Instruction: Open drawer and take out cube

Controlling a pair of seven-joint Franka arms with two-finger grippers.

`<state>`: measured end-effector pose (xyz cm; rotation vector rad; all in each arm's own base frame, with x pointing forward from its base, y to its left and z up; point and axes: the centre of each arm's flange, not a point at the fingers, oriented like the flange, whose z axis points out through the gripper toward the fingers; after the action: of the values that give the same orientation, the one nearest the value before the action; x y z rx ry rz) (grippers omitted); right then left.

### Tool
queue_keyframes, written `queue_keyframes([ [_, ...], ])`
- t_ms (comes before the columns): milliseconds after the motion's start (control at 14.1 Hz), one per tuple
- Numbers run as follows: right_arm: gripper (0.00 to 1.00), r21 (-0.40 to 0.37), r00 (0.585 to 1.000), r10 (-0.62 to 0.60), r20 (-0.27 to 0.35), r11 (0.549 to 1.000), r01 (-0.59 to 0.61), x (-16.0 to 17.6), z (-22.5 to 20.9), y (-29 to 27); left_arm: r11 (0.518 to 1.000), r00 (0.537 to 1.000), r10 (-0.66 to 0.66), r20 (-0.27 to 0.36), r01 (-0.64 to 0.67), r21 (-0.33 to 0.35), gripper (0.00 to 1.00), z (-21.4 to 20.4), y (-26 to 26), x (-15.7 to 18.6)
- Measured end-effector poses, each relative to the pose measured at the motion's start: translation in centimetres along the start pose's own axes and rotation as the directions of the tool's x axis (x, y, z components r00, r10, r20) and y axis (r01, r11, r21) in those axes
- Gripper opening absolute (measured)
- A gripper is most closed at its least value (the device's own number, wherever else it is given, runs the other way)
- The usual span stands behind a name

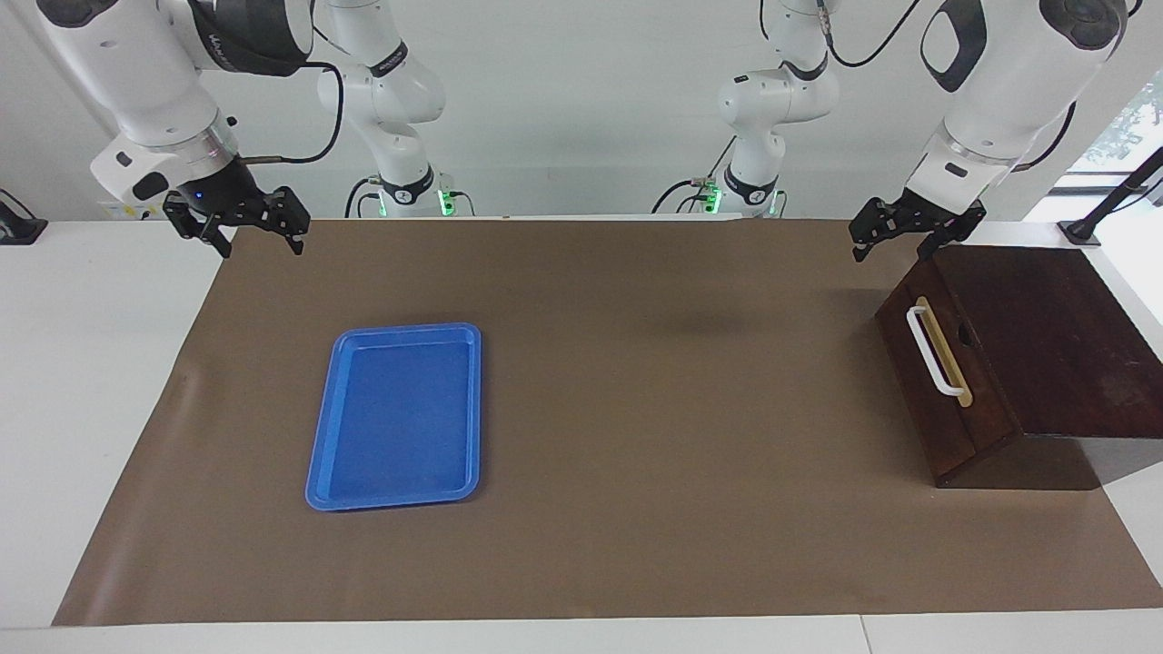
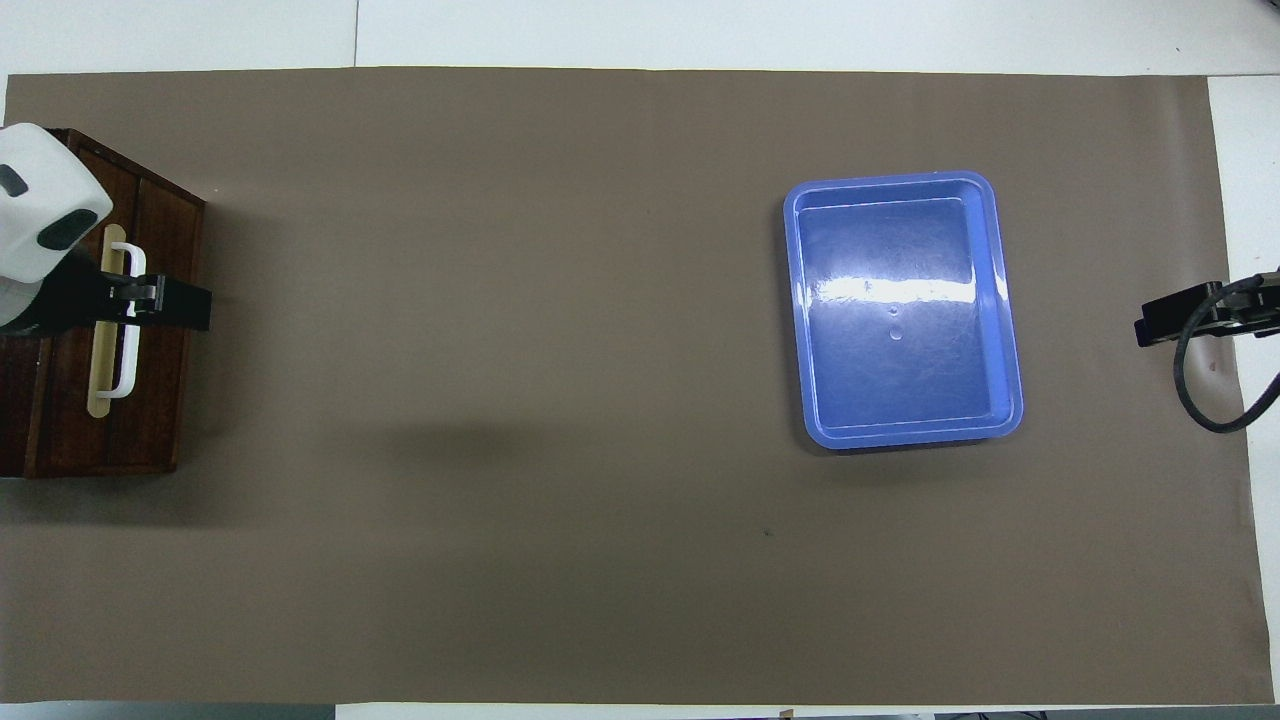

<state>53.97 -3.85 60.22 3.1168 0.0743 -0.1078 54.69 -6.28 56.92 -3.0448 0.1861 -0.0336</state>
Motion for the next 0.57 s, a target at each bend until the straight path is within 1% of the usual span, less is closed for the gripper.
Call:
queue_keyframes([
  [142,1.0,0.0,1.0,0.0,0.0,1.0,0.0,0.0,0.0,0.0,0.998,0.999,0.031,-0.027,-0.029,0.053,1.0,2.0,-0.1,0.3],
  [356,1.0,0.0,1.0,0.0,0.0,1.0,0.0,0.0,0.0,0.0,0.983,0.992,0.117,-0.041,-0.11,0.149,1.0,6.0,-1.1,0.9],
  [569,1.0,-0.002,1.0,-0.003,-0.013,1.0,0.003,0.1,-0.1,-0.1,0.967,0.988,0.155,-0.021,-0.147,0.207,1.0,10.5,-2.9,2.0],
])
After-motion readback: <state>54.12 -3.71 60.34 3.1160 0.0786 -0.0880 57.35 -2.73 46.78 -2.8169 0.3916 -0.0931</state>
